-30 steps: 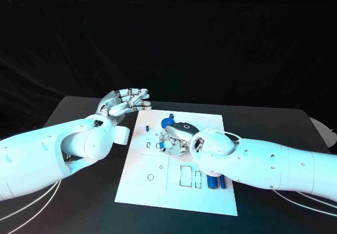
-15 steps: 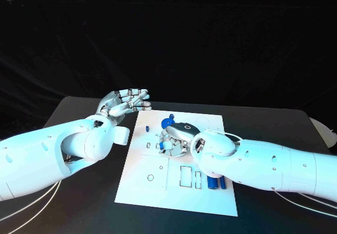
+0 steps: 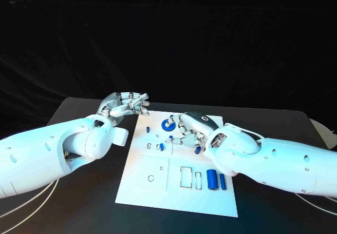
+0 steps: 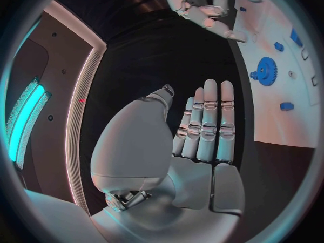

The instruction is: Assemble the parts on the task board

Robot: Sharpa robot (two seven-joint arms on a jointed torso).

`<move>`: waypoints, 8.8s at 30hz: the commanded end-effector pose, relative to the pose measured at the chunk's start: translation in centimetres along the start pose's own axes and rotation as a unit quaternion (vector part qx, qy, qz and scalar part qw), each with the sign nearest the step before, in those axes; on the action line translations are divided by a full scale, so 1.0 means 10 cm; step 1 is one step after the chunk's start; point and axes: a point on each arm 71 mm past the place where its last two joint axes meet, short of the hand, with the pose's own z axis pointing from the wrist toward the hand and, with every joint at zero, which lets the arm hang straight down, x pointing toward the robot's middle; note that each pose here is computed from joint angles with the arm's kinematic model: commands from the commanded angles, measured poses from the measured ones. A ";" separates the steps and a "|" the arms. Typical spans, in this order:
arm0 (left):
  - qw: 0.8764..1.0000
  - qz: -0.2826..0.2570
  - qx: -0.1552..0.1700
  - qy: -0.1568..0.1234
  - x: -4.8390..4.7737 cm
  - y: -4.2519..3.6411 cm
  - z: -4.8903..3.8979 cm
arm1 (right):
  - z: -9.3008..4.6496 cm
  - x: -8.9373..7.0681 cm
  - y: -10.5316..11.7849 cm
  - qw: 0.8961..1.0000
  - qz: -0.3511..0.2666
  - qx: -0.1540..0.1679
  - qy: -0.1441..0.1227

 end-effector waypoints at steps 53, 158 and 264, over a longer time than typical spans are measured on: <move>0.793 0.492 -0.290 0.212 0.538 0.354 0.473 | -0.54 -0.88 -0.85 0.983 0.118 0.125 -0.070; 0.812 0.447 -0.296 0.230 0.604 0.463 0.414 | -0.52 -0.85 -0.85 0.983 0.117 0.126 -0.068; 0.757 0.534 -0.299 0.228 0.613 0.630 0.344 | -0.52 -0.85 -0.87 0.983 0.117 0.124 -0.074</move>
